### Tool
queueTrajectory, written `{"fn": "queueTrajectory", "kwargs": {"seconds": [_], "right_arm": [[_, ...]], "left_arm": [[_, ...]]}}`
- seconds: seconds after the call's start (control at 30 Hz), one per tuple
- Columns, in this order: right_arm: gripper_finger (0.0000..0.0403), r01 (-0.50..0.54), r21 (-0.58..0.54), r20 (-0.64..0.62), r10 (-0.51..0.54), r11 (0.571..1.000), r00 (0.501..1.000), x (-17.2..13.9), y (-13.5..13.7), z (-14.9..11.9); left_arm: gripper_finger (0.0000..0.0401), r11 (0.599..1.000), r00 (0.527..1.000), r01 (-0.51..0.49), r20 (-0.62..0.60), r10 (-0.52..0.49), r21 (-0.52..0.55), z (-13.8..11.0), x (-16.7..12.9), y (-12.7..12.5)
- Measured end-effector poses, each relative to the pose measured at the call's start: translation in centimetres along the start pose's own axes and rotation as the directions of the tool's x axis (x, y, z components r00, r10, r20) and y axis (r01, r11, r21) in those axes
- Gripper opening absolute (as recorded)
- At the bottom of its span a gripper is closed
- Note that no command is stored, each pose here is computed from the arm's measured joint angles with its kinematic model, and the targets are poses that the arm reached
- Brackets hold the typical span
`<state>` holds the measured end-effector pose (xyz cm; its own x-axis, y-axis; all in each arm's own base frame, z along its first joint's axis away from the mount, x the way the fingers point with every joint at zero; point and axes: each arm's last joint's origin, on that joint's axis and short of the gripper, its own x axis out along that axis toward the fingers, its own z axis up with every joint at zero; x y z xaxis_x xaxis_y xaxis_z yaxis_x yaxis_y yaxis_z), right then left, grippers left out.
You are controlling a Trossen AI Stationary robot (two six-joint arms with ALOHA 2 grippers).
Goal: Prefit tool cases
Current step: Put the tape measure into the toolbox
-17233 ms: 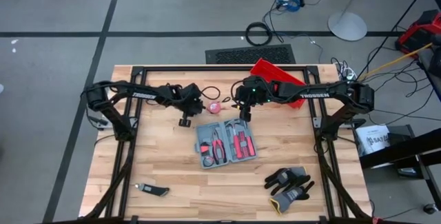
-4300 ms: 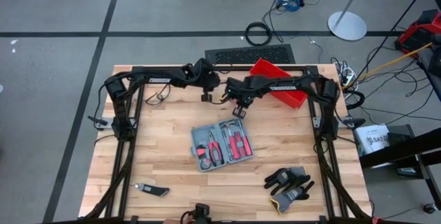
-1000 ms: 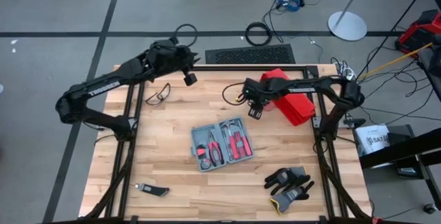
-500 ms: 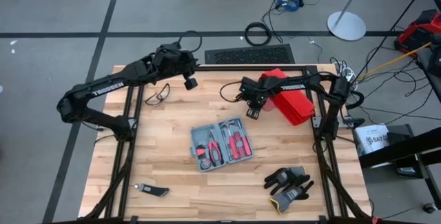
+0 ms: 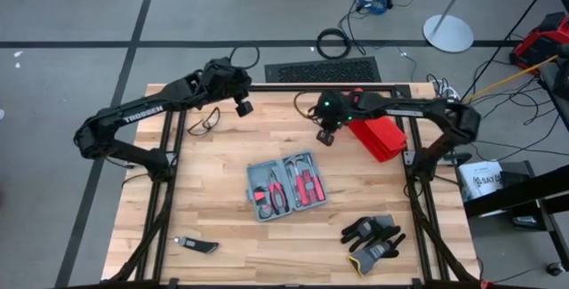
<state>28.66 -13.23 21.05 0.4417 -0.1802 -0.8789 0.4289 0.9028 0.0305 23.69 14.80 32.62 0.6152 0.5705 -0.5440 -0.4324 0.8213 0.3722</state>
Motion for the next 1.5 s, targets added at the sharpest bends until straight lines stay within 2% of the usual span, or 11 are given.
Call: {"fn": "queueTrajectory", "kwargs": {"seconds": [0.1,0.2,0.33,0.43,0.63,0.77,0.87,0.93,1.17,1.3,1.5], "right_arm": [[0.0,-0.042,0.016,0.129,0.04,0.999,0.991,-2.7,0.1,0.7],[0.0,-0.118,0.008,0.297,0.11,0.993,0.949,-5.2,0.4,1.8],[0.0,-0.269,-0.08,0.448,0.276,0.96,0.85,-6.7,1.7,3.1],[0.0,-0.321,-0.142,0.531,0.346,0.936,0.774,-7.4,2.9,4.0],[0.0,-0.345,-0.191,0.555,0.391,0.919,0.734,-6.2,5.3,4.6],[0.0,-0.249,-0.18,0.578,0.307,0.952,0.756,-4.6,6.2,5.0],[0.0,-0.204,-0.165,0.635,0.262,0.965,0.726,-3.8,7.0,5.5],[0.0,-0.227,-0.174,0.653,0.285,0.958,0.702,-3.1,7.6,5.9],[0.0,-0.376,-0.207,0.634,0.417,0.903,0.651,0.6,9.4,6.4],[0.0,-0.473,-0.267,0.569,0.533,0.84,0.626,1.2,10.3,6.8],[0.0,-0.588,-0.277,0.419,0.646,0.76,0.638,2.2,10.5,5.8]], "left_arm": [[0.0086,1.0,1.0,0.0,-0.002,0.0,-0.001,-0.1,0.1,0.0],[0.0086,1.0,1.0,-0.001,0.001,0.001,-0.002,-0.1,0.1,0.0],[0.0086,1.0,1.0,-0.01,-0.003,0.01,-0.002,-0.1,0.1,0.0],[0.0086,0.997,0.996,-0.083,-0.028,0.083,0.0,-0.2,0.0,0.2],[0.0086,0.948,0.949,-0.314,-0.048,0.312,-0.051,-0.1,-1.9,1.7],[0.0086,0.927,0.932,-0.35,0.047,0.359,-0.132,0.6,-4.1,2.5],[0.0086,0.919,0.92,-0.363,0.095,0.379,-0.155,0.9,-5.6,2.8],[0.0086,0.916,0.915,-0.368,0.112,0.387,-0.158,0.9,-6.3,3.0],[0.0086,0.916,0.913,-0.373,0.121,0.391,-0.144,0.8,-7.1,3.1],[0.0086,0.92,0.918,-0.369,0.104,0.383,-0.134,0.6,-7.0,3.0],[0.0086,0.927,0.929,-0.355,0.066,0.364,-0.118,0.2,-6.9,2.8]]}}
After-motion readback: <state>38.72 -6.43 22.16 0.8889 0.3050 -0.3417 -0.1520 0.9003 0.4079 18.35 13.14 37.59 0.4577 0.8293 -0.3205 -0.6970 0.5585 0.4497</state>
